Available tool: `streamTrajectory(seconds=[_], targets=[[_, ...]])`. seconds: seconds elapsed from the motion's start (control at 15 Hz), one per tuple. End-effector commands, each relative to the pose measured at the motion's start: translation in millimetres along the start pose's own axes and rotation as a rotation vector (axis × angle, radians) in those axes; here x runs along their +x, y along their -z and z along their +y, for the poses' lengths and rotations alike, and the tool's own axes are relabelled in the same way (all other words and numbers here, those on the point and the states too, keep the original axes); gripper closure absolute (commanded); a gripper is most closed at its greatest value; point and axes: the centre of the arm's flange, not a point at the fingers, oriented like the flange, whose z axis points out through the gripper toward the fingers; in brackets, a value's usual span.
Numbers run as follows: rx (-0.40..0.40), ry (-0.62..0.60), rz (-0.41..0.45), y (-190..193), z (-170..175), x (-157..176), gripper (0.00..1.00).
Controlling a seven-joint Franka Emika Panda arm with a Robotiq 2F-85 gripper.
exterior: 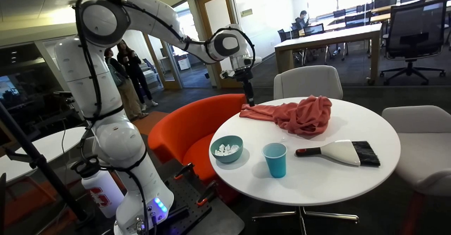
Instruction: Shift the garment to the left then use the spoon to stir the contents of the bowl
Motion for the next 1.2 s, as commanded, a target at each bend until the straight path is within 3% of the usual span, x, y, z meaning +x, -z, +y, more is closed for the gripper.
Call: streamTrajectory(seconds=[0.0, 0.27, 0.73, 1.13], targets=[[-0.006, -0.051, 0.009, -17, -6, 11, 0.00], [0.036, -0.118, 0.009, -46, 3, 25, 0.00], [0.142, -0.077, -0.002, -101, 12, 38, 0.00], [0.111, -0.113, -0.020, -105, 11, 41, 0.00]])
